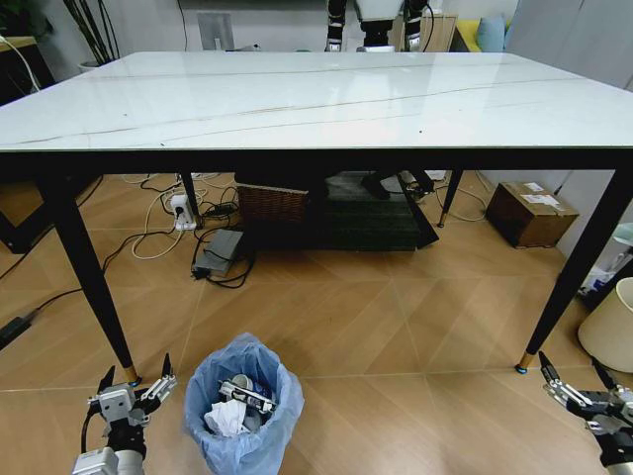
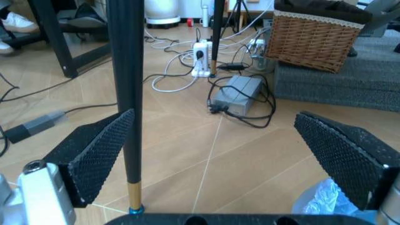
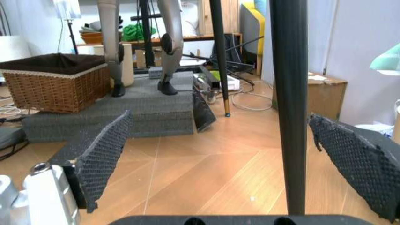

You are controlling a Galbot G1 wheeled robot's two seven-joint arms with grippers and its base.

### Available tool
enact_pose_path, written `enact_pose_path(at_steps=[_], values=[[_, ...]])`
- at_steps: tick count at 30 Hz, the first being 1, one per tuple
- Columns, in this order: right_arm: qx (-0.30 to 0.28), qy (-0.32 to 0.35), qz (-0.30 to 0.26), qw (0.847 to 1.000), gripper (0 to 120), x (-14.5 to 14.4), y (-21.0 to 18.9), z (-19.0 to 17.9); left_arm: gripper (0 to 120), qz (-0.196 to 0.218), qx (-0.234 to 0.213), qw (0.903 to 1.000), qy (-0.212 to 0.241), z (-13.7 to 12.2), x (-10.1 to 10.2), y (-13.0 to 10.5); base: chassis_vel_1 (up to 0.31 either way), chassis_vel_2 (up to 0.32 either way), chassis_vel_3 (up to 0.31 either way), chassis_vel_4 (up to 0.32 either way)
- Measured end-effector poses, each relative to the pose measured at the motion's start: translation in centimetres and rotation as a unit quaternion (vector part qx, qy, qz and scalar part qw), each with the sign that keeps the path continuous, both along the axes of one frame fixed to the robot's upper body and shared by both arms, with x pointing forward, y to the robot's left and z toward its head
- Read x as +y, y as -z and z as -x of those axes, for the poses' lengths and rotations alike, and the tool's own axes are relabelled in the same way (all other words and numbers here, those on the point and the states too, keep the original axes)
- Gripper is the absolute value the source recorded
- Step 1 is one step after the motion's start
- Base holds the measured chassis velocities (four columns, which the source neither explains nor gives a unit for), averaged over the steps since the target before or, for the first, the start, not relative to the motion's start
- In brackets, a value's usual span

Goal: Pick up the trash bin and place the trash from the table into it.

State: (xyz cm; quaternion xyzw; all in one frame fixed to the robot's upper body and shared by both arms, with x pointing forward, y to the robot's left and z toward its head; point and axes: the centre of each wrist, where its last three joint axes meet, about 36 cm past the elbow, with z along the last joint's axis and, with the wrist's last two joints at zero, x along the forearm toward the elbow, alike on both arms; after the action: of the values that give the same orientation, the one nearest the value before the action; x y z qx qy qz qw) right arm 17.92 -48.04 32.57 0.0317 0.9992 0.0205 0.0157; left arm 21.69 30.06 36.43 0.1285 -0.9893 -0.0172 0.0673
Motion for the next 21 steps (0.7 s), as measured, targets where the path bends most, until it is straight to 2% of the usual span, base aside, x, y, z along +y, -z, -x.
enact_pose_path(at_steps=[21], values=[[0.000, 0.000, 0.000, 1.000, 100, 0.00, 0.00, 0.00, 100, 0.000, 0.000, 1.0000, 0.000, 0.00, -0.01, -0.02, 0.000, 0.000, 0.000, 0.000]])
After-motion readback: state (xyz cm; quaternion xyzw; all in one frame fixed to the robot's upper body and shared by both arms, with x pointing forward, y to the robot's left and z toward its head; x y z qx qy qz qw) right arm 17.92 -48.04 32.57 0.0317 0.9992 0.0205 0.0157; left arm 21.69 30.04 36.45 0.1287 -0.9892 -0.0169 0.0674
